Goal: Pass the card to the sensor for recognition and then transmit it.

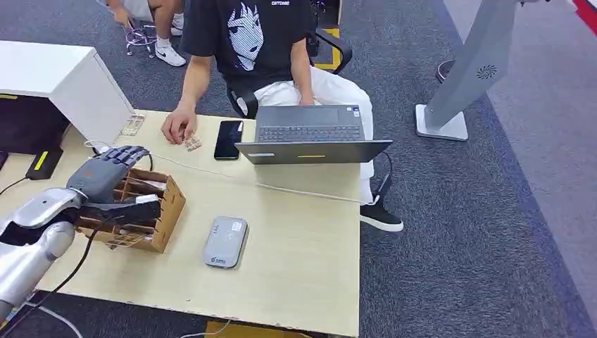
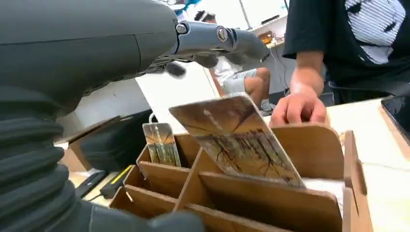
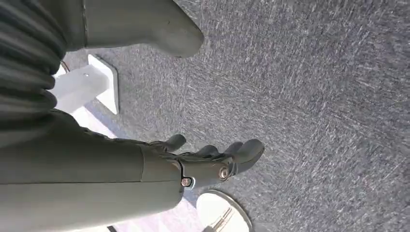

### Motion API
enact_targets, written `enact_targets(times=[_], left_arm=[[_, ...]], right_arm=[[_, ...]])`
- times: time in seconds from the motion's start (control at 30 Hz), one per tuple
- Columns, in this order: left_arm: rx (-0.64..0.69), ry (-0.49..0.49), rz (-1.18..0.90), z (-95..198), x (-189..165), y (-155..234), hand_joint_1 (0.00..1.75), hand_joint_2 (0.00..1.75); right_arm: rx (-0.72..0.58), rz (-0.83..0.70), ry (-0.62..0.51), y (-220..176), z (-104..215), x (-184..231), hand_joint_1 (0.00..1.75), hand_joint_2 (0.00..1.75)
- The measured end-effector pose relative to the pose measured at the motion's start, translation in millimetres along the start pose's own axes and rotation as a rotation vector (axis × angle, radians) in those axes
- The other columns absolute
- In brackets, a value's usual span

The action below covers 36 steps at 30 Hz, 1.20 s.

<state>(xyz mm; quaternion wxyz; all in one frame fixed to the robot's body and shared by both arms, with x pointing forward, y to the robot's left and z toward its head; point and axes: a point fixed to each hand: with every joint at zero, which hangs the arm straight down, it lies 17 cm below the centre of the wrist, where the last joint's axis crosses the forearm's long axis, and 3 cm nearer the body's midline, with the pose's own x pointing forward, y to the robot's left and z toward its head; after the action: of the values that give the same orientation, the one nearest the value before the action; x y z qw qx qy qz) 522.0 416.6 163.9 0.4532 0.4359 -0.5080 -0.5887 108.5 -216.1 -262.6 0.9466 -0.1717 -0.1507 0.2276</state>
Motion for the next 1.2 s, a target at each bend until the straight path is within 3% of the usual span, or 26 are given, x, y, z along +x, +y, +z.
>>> enact_targets(times=[0.33, 0.4, 0.5, 0.63, 0.8, 1.2], left_arm=[[0.044, 0.035, -0.001, -3, -1, 7, 1.75, 1.75], [0.05, 0.082, 0.014, 7, -14, -2, 1.75, 1.75], [0.059, 0.111, 0.038, 55, -38, -21, 1.75, 1.75], [0.038, 0.148, 0.021, 89, -62, -27, 1.75, 1.75], [0.033, 0.171, 0.015, 104, -70, -28, 1.75, 1.75], [0.035, 0.193, 0.014, 114, -78, -28, 1.75, 1.75]], right_arm=[[0.0, -0.008, -0.022, 2, 1, 6, 0.0, 1.75], [-0.029, 0.017, -0.074, -2, 2, 8, 0.0, 1.75], [0.089, 0.053, -0.039, 21, 12, -49, 0.0, 1.75], [0.276, 0.079, 0.052, 25, 38, -107, 0.0, 1.75], [0.035, 0.107, -0.031, -36, 30, -74, 0.0, 1.75], [-0.052, 0.129, -0.076, -62, 36, -58, 0.0, 1.75]])
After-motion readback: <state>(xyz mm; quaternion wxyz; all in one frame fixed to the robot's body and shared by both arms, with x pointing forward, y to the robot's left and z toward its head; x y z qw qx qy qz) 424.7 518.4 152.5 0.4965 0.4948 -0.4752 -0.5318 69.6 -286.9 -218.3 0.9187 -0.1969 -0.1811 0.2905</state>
